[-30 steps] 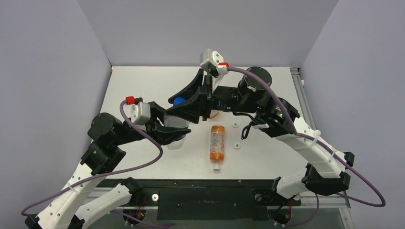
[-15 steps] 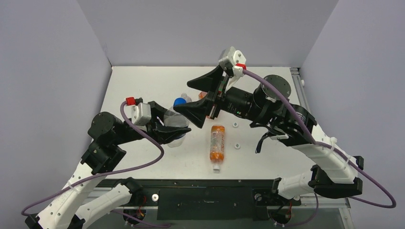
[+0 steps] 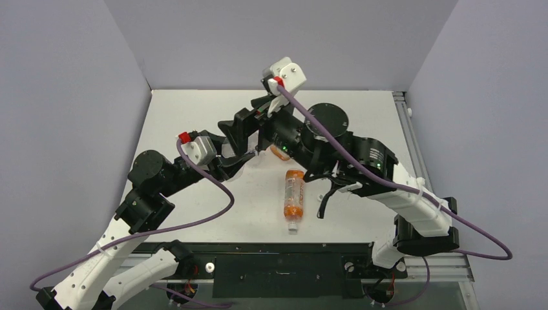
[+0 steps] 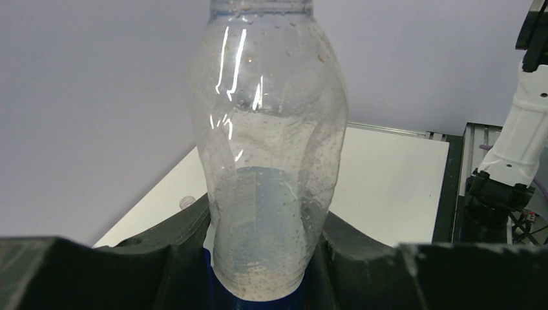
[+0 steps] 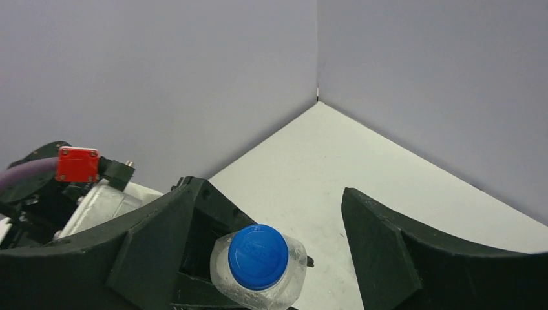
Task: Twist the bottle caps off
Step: Unscrew the bottle cap from the plastic bottle.
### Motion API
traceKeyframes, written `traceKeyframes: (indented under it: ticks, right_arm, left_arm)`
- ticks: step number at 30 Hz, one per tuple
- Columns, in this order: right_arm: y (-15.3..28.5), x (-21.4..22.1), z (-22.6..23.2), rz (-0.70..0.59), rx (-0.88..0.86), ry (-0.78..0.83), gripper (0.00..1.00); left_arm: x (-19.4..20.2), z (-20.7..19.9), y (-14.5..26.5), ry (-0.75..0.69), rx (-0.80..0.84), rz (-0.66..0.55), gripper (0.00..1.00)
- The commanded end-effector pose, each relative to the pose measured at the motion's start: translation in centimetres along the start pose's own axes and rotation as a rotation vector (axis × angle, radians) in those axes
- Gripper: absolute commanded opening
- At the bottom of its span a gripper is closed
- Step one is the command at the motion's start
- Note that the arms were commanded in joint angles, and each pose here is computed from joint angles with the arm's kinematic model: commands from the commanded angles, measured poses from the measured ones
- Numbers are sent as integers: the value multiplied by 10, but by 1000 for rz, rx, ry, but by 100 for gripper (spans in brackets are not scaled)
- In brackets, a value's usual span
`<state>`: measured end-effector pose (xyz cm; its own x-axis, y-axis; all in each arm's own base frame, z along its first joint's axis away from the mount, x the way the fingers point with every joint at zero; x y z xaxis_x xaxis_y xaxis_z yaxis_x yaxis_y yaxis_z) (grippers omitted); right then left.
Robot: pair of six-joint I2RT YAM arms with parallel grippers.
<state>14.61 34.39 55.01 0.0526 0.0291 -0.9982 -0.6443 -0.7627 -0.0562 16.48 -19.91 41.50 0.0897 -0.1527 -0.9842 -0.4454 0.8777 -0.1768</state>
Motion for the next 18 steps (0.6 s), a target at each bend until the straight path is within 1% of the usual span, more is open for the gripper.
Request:
traceKeyframes:
  ticks: [1, 5, 6, 7, 9, 10, 11, 12, 13, 15, 18]
  right_arm:
    - [-2, 2, -9, 24, 72, 4, 77]
    - [-5, 4, -10, 26, 69, -20, 59]
    - [-5, 5, -10, 28, 67, -28, 53]
    - [-6, 5, -11, 27, 61, -36, 50]
    - [-8, 7, -11, 32, 52, -46, 35]
    - [-9, 9, -12, 37, 51, -46, 32]
    - [-10, 9, -12, 39, 39, -52, 23]
    - [-10, 10, -14, 42, 41, -53, 19]
    - [-9, 9, -14, 39, 23, -56, 10]
    - [-6, 4, -16, 22, -11, -64, 1]
    - [1, -6, -15, -16, -135, -64, 0]
  left_arm:
    - [-12, 6, 1, -44, -47, -35, 0]
    - [-13, 9, 1, -44, -68, -35, 0]
    - [-13, 10, 0, -43, -71, -33, 0]
    - [-13, 10, 0, -42, -72, -33, 0]
    - [-13, 11, -1, -38, -75, -35, 0]
    - [-14, 11, -1, -34, -75, -37, 0]
    - [-14, 11, -2, -32, -73, -36, 0]
    - [-14, 10, -2, -27, -71, -38, 0]
    - [-15, 9, -2, -22, -65, -38, 0]
    - [-16, 5, -2, -2, -42, -40, 0]
    - [-17, -6, -2, 57, 23, -40, 0]
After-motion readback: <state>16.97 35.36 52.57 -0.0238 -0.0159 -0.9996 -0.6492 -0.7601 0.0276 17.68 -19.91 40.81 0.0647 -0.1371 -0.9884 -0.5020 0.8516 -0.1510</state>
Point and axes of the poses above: each gripper's point midway between its finger pads, its own y axis back along the fingers, its own z axis along the line the jaws close on, x = y × z, the point moved 4 cm from there along y, back along the fingers, and after that the axes turned 8 degrees about y, right-handed, at the moved point
